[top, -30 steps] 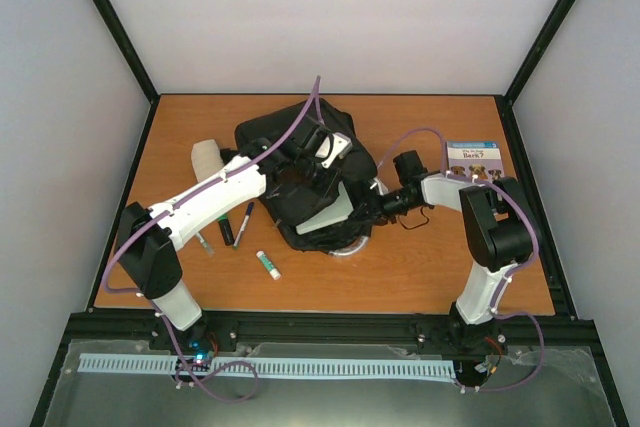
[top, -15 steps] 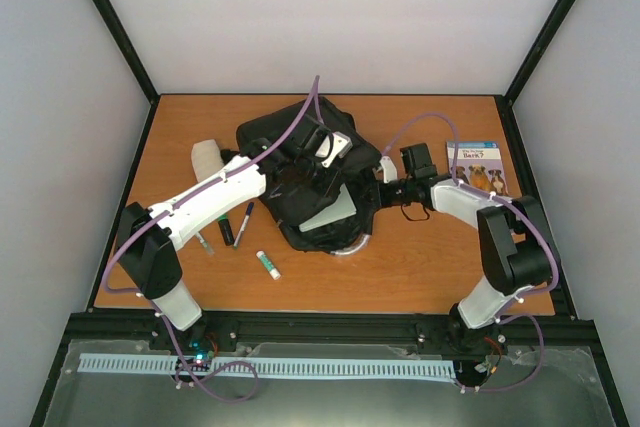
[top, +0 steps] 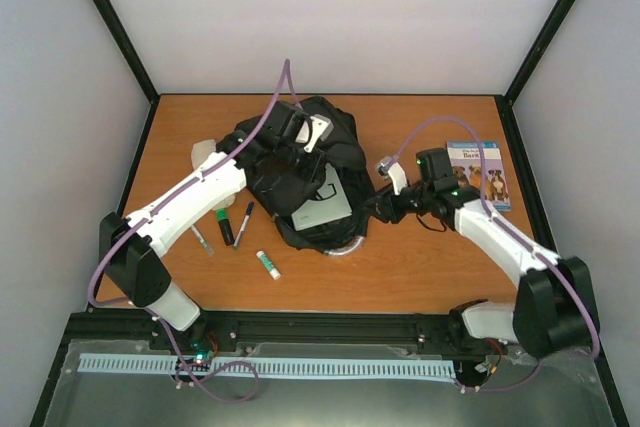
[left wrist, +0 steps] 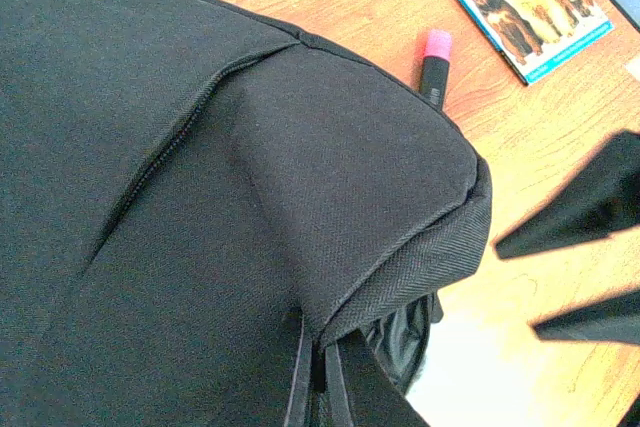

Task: Pack the student bag
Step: Adjust the book in the student bag, then adjust the book at the center of the board.

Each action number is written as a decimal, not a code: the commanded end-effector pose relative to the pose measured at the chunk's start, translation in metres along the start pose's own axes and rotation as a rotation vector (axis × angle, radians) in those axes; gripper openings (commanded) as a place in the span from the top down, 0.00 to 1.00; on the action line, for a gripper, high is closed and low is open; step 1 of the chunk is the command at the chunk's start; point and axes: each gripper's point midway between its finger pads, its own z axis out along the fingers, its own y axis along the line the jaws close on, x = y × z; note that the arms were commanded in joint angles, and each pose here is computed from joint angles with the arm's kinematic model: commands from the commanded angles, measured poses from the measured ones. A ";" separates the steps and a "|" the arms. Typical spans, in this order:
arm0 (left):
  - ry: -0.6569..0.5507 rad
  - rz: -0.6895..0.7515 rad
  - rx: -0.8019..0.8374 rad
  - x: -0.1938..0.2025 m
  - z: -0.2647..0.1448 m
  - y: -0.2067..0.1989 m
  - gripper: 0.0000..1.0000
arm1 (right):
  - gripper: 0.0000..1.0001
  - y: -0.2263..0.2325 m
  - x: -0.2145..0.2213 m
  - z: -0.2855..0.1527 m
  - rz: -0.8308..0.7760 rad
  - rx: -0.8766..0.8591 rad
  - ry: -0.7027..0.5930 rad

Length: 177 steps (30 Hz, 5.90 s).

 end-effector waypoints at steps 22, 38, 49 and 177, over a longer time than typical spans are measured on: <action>-0.152 -0.002 0.078 -0.039 -0.039 -0.010 0.99 | 0.48 0.025 0.027 0.060 -1.401 0.357 0.337; -0.129 -0.003 0.092 -0.035 -0.034 -0.011 0.99 | 0.50 -0.023 0.009 0.129 -1.563 0.529 0.374; -0.120 -0.010 0.124 -0.034 -0.032 -0.016 0.99 | 0.74 -0.037 -0.068 0.123 -1.585 0.808 0.209; 0.121 -0.256 0.301 0.101 0.110 -0.185 0.14 | 0.37 -0.257 0.191 -0.229 0.338 0.661 0.532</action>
